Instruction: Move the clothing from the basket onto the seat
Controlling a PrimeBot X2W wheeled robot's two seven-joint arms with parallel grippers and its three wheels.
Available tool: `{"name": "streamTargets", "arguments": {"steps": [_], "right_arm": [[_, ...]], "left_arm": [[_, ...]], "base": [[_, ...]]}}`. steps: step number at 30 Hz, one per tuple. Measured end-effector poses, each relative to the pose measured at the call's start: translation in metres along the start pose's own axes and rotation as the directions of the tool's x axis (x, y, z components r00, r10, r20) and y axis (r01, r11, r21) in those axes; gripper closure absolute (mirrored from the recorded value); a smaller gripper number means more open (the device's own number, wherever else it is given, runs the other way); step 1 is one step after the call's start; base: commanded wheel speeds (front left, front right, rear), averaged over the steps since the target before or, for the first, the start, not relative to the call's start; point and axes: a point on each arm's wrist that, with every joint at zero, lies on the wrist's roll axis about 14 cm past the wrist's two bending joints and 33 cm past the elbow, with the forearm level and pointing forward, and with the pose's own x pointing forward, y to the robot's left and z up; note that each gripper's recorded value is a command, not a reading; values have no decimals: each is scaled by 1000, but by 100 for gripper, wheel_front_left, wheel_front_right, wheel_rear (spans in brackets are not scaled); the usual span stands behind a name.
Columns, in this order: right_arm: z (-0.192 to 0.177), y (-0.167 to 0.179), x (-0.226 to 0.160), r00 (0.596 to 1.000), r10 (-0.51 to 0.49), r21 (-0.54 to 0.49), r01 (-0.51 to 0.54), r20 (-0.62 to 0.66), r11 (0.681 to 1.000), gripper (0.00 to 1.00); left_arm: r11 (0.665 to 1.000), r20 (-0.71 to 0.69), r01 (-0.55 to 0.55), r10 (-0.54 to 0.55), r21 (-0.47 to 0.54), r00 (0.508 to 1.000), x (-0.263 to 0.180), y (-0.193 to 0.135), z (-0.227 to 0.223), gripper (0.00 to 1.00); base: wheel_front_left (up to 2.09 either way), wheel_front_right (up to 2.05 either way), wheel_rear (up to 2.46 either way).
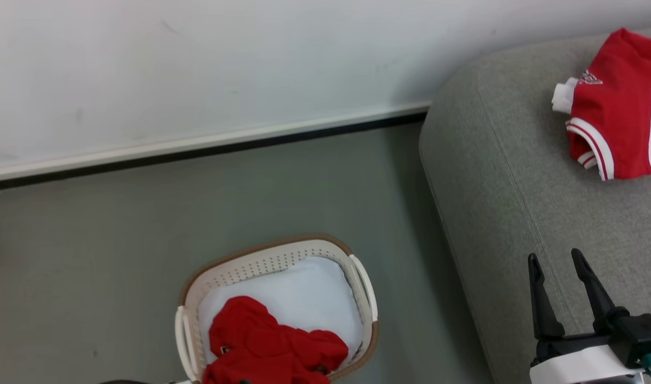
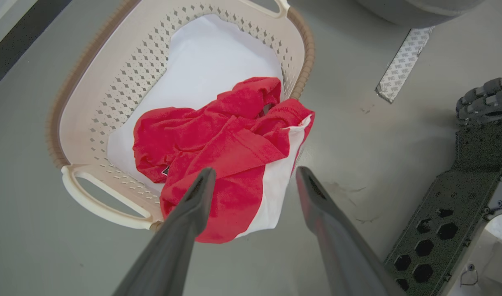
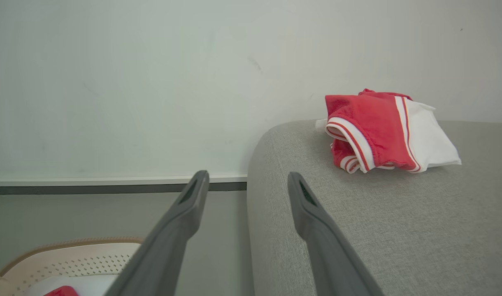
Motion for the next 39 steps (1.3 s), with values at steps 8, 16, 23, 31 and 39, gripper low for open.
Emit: {"name": "streamTargets", "arguments": {"steps": [8, 16, 23, 31, 39], "right_arm": [[-11, -14, 12, 999, -43, 10, 44, -29, 999, 0], [-26, -18, 24, 996, -55, 2, 55, -68, 998, 0], [-37, -16, 35, 995, -49, 3, 49, -87, 999, 0], [-54, -14, 46, 991, -43, 2, 43, -123, 999, 0], [-66, -14, 53, 988, -41, 2, 42, -147, 999, 0]], "left_arm": [[996, -96, 92, -90, 16, 991, 26, -2, -32, 0], [992, -99, 128, -129, -12, 987, 51, 2, -42, 0], [989, -115, 146, -148, -27, 982, 65, 5, -51, 0], [985, -120, 165, -169, -45, 978, 82, 8, -58, 0], [982, -121, 179, -184, -56, 975, 95, 11, -62, 0]], "base": [[0, 0, 0], [0, 0, 0], [0, 0, 0], [0, 0, 0], [0, 0, 0]]}}
